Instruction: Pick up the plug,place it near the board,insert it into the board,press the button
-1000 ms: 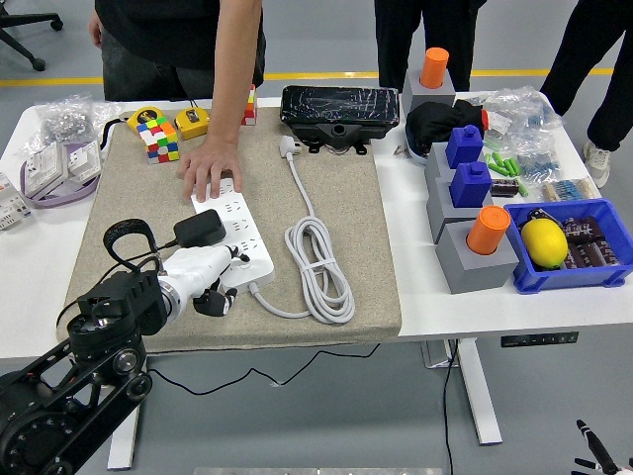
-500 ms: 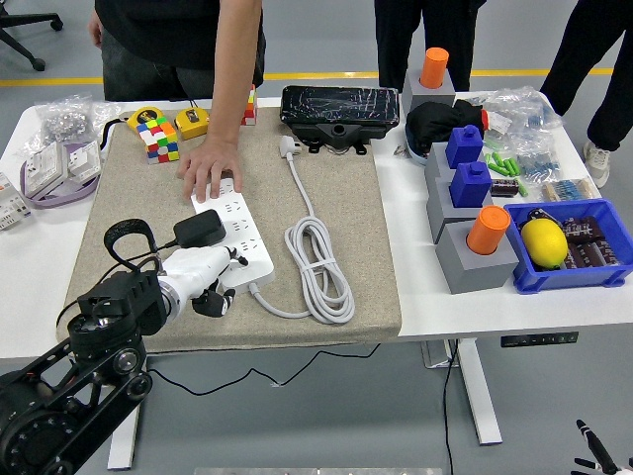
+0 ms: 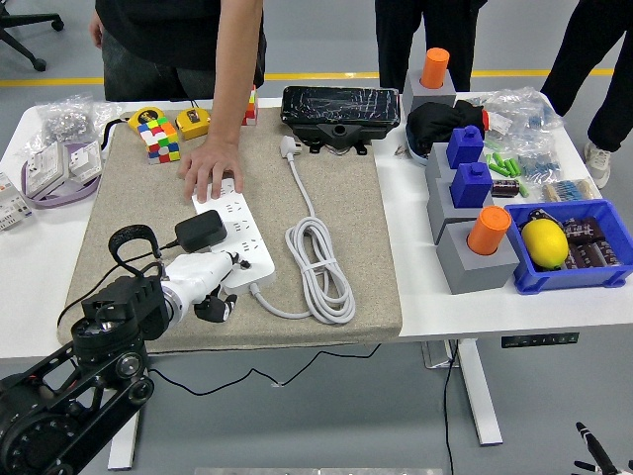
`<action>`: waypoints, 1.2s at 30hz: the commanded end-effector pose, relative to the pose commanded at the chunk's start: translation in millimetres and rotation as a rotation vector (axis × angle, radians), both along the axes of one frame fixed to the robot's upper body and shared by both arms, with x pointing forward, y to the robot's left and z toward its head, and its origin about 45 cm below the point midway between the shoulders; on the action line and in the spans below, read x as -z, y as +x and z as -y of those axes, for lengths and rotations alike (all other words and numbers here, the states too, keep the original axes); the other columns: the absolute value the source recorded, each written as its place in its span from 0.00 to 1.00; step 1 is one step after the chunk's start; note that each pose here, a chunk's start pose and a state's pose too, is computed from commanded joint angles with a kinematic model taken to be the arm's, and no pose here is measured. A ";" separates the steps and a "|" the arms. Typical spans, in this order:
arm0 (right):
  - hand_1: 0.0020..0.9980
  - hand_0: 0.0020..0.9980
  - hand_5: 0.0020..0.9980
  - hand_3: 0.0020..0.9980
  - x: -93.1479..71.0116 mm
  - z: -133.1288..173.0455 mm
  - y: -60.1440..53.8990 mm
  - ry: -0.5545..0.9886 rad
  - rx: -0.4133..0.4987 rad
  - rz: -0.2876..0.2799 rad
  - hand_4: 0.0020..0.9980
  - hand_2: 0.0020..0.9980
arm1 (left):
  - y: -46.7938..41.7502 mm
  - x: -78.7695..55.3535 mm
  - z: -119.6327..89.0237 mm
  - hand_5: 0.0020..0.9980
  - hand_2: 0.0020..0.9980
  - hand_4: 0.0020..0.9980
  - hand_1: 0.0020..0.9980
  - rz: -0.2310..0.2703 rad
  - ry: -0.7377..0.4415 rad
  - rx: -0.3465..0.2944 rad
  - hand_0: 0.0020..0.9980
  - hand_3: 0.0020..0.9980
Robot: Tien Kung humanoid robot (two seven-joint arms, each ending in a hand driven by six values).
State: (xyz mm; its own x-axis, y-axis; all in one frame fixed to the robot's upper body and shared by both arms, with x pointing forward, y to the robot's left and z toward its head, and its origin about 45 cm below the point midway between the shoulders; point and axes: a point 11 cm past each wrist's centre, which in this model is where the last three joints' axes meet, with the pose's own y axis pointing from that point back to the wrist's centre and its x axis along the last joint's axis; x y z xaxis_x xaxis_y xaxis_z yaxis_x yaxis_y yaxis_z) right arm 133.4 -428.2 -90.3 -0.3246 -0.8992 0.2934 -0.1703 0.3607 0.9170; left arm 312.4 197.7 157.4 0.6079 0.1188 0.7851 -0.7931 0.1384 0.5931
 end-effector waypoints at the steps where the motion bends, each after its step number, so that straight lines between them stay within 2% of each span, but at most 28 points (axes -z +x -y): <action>1: 0.73 0.78 0.94 0.73 0.0 0.1 0.0 0.000 0.000 0.000 1.00 0.71 | 0.1 -0.6 0.2 0.00 0.11 0.50 0.02 0.004 -0.001 0.000 0.19 0.75; 7: 0.73 0.78 0.94 0.73 -0.1 0.2 -0.1 0.000 0.000 -0.001 1.00 0.71 | 3.4 -11.9 0.3 0.00 0.11 0.50 0.02 0.049 -0.009 -0.001 0.19 0.74; 10: 0.73 0.78 0.94 0.73 -0.3 0.3 0.8 -0.001 0.000 0.001 1.00 0.71 | 5.8 -25.6 1.3 0.00 0.11 0.50 0.02 0.099 -0.019 0.000 0.19 0.74; 16: 0.73 0.78 0.94 0.73 -0.8 0.4 2.0 -0.001 0.000 0.003 1.00 0.71 | 7.1 -45.5 5.2 0.00 0.11 0.50 0.02 0.162 -0.037 0.008 0.19 0.74; 24: 0.73 0.78 0.94 0.73 -0.8 -0.4 3.0 0.001 0.001 0.007 1.00 0.71 | 5.0 -52.8 8.7 0.00 0.11 0.48 0.02 0.180 -0.044 0.020 0.19 0.74; 34: 0.73 0.78 0.94 0.73 -0.5 -0.2 1.9 0.001 0.003 0.005 1.00 0.71 | 4.0 -51.1 7.7 0.00 0.11 0.49 0.02 0.166 -0.041 0.016 0.19 0.76; 35: 0.73 0.78 0.94 0.73 -0.5 -0.2 1.9 0.001 0.003 0.005 1.00 0.71 | 4.1 -51.2 7.5 0.00 0.12 0.51 0.02 0.168 -0.043 0.014 0.19 0.85; 36: 0.73 0.78 0.94 0.73 -0.5 -0.2 2.1 0.001 0.003 0.006 1.00 0.71 | 4.5 -51.7 7.6 0.00 0.12 0.51 0.02 0.171 -0.044 0.013 0.19 0.85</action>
